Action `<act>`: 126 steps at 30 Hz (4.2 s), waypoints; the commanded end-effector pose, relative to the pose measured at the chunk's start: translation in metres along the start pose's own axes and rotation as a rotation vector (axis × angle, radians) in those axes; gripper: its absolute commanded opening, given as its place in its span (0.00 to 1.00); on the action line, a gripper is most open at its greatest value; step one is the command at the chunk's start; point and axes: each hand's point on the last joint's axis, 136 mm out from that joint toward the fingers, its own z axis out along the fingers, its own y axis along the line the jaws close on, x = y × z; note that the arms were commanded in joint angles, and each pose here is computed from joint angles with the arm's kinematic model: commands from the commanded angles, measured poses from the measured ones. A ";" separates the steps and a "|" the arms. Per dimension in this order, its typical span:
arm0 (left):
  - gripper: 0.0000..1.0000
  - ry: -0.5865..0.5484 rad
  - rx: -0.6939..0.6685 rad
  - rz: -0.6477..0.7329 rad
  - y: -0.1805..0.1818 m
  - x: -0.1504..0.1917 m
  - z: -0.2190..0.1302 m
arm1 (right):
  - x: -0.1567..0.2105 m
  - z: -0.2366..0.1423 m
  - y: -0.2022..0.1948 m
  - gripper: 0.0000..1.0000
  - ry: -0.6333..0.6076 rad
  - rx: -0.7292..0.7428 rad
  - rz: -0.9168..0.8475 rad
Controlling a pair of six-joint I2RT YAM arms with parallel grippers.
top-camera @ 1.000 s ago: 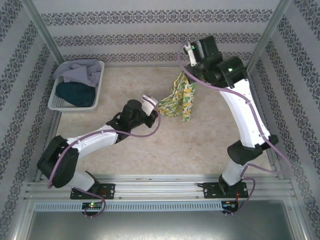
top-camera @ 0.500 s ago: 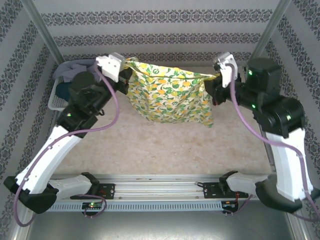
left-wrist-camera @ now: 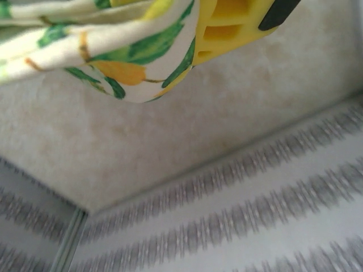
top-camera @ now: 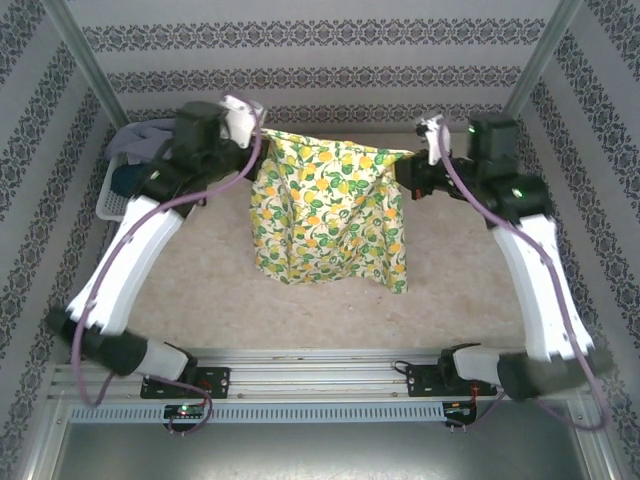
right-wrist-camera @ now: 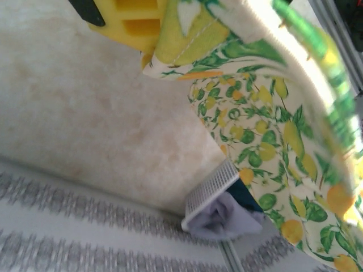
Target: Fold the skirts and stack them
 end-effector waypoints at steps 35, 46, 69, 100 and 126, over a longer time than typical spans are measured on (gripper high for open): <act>0.97 0.441 0.112 -1.038 0.028 0.244 0.122 | 0.152 0.120 -0.160 0.98 0.117 0.482 0.576; 0.58 0.218 0.197 -1.394 0.034 0.264 0.177 | 0.176 0.082 -0.158 0.98 0.084 0.570 0.585; 0.00 0.230 0.148 -1.375 0.035 0.268 0.169 | 0.291 0.098 -0.168 0.64 0.309 0.478 0.805; 0.00 -0.191 0.495 -1.449 0.082 0.052 0.123 | 0.068 -0.016 -0.068 0.01 -0.065 0.396 0.255; 0.53 0.299 -0.050 -1.172 0.100 0.260 0.084 | 0.211 0.125 -0.096 0.98 0.391 0.330 0.409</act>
